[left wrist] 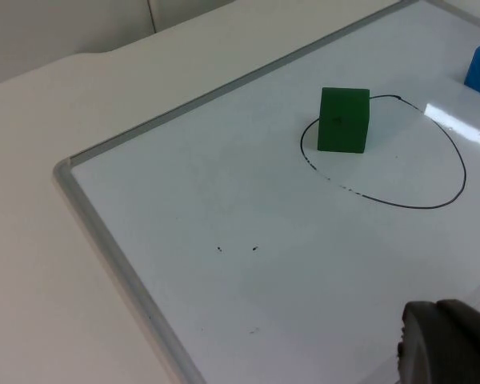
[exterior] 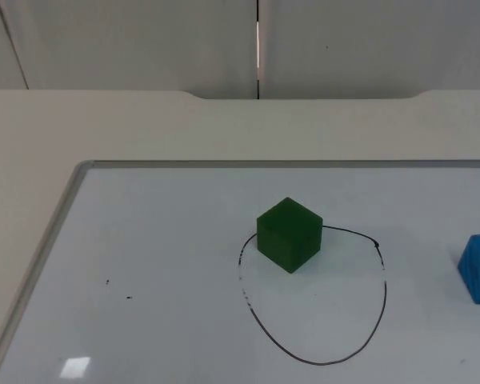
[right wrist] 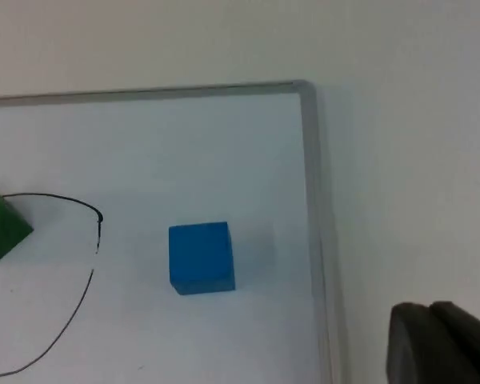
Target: Push the two cubes into the marked area.
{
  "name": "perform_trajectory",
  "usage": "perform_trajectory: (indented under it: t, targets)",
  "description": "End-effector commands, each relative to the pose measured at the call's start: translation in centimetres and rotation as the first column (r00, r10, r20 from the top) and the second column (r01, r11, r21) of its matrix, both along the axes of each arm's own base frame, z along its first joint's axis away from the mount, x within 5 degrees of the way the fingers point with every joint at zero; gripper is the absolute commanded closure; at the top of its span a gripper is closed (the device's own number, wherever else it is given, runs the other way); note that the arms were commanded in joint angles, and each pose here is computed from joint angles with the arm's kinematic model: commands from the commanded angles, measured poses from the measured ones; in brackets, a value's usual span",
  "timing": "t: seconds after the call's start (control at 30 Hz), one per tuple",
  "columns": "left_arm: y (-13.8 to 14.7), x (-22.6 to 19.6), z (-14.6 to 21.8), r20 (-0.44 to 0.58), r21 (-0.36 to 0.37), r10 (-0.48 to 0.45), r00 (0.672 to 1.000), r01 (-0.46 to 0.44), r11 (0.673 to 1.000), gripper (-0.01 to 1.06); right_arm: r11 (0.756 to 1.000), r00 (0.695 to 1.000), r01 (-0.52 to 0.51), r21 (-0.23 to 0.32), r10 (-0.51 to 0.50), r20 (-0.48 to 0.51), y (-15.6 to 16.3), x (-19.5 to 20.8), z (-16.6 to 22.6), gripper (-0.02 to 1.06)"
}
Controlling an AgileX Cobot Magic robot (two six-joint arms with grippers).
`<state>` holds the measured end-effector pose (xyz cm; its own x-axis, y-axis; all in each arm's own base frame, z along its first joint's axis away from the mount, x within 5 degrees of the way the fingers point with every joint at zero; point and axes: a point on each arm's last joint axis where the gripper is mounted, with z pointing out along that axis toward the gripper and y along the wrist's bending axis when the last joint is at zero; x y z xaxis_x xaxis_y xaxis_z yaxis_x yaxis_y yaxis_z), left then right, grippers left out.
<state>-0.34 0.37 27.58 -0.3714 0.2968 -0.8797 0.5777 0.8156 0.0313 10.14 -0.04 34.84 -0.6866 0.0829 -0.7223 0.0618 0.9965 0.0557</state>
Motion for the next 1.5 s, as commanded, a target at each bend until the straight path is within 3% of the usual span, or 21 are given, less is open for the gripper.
perform_trajectory:
  t: [0.0,0.13,0.5,0.8,1.1,1.27,1.47]
  targets:
    - [0.0,0.0,-0.1,-0.001,-0.002,0.002,1.000,-0.002,1.000,1.05,1.000,0.998,0.014,0.020,-0.013,-0.061,0.0,2.3,-0.3,1.05]
    - [0.0,0.0,-0.1,-0.001,-0.002,0.002,1.000,-0.002,1.000,1.05,0.999,0.971,0.018,0.031,-0.010,-0.237,0.1,6.4,-2.9,1.05]
    - [0.0,0.0,-0.1,-0.001,-0.002,0.002,1.000,-0.002,1.000,1.05,0.999,0.892,0.027,0.024,-0.013,-0.451,0.1,12.9,-9.2,1.05]
    - [0.0,0.0,-0.1,-0.001,-0.002,0.002,1.000,-0.002,1.000,1.05,0.999,0.852,0.030,0.015,-0.018,-0.523,0.1,15.9,-13.4,1.05]
    - [0.0,0.0,-0.1,-0.001,-0.002,0.002,1.000,-0.002,1.000,1.05,1.000,0.848,0.005,0.012,0.002,-0.530,1.9,17.9,-16.8,1.05]
    - [0.0,0.0,-0.1,-0.001,-0.002,0.002,1.000,-0.002,1.000,1.05,0.998,0.855,0.049,0.030,-0.026,-0.518,2.3,18.7,-18.1,1.05]
    - [0.0,0.0,-0.1,-0.001,-0.002,0.002,1.000,-0.002,1.000,1.05,0.998,0.838,0.057,0.028,-0.032,-0.545,2.3,19.2,-19.8,1.05]
